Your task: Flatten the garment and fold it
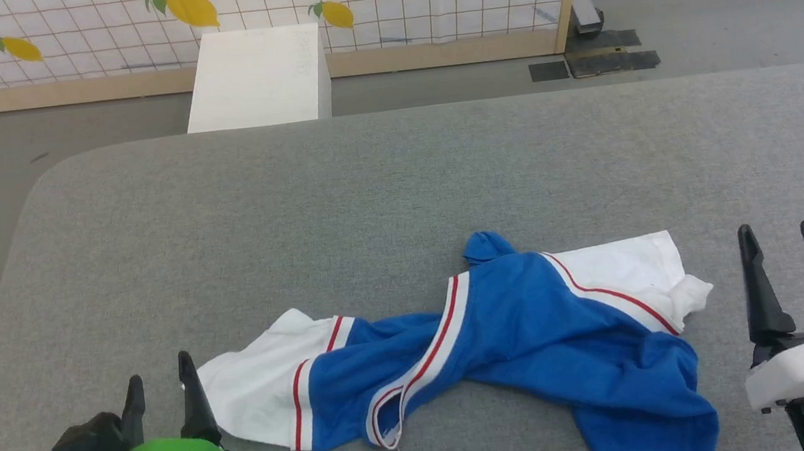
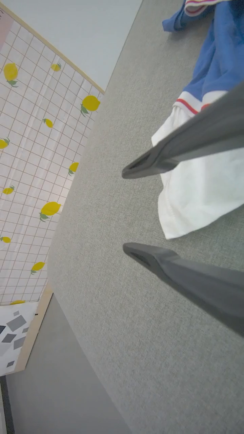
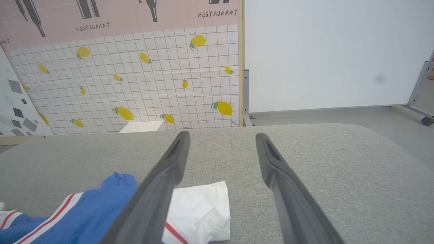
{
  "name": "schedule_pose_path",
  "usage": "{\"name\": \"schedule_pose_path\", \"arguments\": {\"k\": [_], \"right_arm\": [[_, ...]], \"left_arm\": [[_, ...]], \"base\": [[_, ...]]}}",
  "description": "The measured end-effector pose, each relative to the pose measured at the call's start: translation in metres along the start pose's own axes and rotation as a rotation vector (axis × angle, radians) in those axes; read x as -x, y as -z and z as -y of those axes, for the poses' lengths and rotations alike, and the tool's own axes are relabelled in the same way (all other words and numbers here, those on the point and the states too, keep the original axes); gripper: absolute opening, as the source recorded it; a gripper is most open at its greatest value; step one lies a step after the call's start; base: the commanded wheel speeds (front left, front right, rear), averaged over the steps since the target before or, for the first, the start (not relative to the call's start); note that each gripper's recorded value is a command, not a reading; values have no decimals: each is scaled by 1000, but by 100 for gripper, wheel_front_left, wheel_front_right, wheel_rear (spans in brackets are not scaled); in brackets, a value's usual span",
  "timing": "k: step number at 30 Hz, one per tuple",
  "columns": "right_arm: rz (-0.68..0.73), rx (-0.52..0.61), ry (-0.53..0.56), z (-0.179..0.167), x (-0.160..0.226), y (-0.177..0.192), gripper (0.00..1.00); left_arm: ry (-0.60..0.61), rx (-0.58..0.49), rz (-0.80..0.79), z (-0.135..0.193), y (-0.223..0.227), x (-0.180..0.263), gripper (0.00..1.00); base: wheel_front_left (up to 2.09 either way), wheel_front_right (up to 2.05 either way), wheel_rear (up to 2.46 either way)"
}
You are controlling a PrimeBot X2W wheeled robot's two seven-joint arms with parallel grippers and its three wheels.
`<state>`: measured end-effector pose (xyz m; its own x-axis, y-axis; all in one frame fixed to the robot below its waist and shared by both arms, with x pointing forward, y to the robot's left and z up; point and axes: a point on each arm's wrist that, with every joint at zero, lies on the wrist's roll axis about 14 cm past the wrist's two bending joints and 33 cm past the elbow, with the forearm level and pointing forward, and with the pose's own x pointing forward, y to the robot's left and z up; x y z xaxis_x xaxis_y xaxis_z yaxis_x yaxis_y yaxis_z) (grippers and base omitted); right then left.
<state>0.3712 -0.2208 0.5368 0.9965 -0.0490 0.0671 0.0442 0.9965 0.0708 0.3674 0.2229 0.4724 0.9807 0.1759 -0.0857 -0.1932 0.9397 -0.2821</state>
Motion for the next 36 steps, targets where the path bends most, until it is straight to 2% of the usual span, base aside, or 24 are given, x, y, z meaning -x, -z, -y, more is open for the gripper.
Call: {"name": "schedule_pose_path", "arguments": {"k": [5,9,15,18,27,30,36], "right_arm": [[-12,2,-2,-1,-4,3,100],[-27,1,-9,-3,-7,8,100],[-37,1,-17,-7,-18,13,100],[-51,5,-14,-6,-22,19,100],[-84,12,29,9,-23,32,100],[-89,14,47,15,-21,35,100],[-98,19,72,24,-18,39,100]], "left_arm": [[80,-154,-27,-5,6,1,100],[167,-275,-147,-9,21,-3,100],[209,-373,-309,-20,31,-27,100],[199,-378,-438,-26,49,-31,100],[185,-299,-720,-28,94,-32,100],[192,-265,-771,-22,99,-34,100],[213,-270,-838,-16,102,-33,100]], "base": [[0,0,0],[0,0,0],[0,0,0],[0,0,0],[0,0,0],[0,0,0],[0,0,0]]}}
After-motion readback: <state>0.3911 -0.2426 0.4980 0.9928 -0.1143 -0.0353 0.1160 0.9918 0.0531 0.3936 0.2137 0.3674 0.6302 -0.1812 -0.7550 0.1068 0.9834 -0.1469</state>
